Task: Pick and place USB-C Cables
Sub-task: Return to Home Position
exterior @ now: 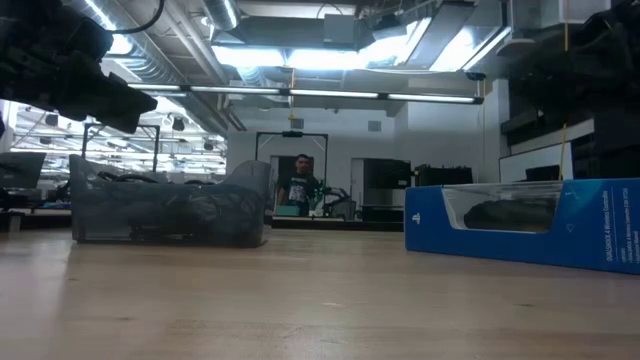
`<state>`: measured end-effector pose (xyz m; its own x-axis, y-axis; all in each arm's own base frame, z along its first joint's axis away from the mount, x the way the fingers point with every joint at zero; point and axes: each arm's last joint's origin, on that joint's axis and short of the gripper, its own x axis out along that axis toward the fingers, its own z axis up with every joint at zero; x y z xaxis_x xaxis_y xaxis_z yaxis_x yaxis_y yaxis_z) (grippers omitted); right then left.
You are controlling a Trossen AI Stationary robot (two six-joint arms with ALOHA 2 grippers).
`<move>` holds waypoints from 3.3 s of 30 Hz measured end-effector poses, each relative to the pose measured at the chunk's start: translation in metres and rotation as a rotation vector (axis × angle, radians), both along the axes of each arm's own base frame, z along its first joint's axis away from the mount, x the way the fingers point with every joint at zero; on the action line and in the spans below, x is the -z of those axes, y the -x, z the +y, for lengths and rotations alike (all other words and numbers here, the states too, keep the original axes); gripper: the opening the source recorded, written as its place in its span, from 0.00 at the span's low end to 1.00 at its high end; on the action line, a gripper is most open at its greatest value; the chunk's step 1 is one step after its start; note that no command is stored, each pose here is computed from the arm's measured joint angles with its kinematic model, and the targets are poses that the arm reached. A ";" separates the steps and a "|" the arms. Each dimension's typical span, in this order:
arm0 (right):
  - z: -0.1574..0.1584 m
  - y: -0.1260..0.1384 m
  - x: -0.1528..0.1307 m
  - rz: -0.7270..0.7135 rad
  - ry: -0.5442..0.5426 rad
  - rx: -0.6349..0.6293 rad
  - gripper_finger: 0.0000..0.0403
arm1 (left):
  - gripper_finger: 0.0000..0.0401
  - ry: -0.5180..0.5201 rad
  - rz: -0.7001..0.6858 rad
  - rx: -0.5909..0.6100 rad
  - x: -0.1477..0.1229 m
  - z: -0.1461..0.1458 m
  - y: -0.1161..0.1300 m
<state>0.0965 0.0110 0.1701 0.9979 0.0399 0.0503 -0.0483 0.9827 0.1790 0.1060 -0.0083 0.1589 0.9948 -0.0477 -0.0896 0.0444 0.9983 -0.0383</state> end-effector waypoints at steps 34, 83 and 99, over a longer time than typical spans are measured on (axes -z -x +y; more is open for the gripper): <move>0.000 0.000 0.000 0.003 0.000 0.000 0.50 | 0.10 0.000 -0.001 0.001 0.000 0.000 0.000; 0.000 0.000 0.000 0.003 0.001 -0.001 0.50 | 0.10 0.000 0.036 -0.116 0.003 0.013 0.000; 0.000 0.000 0.000 0.003 0.000 -0.001 0.50 | 0.10 0.000 0.037 -0.116 0.004 0.013 0.000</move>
